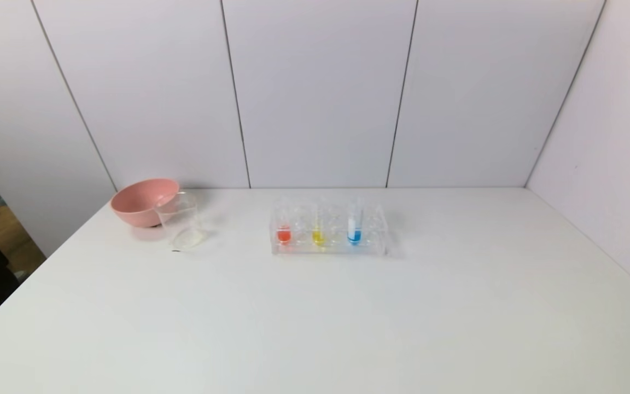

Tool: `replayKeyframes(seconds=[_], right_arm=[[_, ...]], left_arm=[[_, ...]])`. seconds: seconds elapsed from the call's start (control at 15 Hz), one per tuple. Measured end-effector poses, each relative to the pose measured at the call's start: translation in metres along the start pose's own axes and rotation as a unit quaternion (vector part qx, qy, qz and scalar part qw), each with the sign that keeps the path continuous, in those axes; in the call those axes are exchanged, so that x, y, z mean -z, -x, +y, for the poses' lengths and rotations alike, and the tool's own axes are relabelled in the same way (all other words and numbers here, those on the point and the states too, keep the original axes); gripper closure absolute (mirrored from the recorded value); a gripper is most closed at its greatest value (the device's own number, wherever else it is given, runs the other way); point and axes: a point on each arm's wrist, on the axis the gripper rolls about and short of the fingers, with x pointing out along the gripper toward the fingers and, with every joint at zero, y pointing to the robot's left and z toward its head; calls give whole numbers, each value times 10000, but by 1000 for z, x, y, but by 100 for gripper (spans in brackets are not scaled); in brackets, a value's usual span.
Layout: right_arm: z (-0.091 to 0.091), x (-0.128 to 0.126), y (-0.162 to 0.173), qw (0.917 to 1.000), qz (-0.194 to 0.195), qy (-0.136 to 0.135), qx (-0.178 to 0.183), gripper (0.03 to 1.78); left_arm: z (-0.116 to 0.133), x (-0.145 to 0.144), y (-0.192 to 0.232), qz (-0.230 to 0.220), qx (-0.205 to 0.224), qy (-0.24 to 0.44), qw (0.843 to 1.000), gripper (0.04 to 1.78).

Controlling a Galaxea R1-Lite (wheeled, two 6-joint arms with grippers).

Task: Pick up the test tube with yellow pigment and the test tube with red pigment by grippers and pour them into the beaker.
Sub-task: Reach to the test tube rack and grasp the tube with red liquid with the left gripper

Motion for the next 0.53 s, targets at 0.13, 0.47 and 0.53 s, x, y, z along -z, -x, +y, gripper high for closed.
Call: replayKeyframes(seconds=[0.13,0.47,0.53], right_arm=[[0,0,0,10000,0,0,2,11],[0,0,0,10000,2,0,0,11],[0,0,0,10000,2,0,0,11]], left_arm=[[0,0,0,0,0,-2,10000,6],[0,0,0,0,0,2,10000,6],[0,0,0,0,0,0,10000,6]])
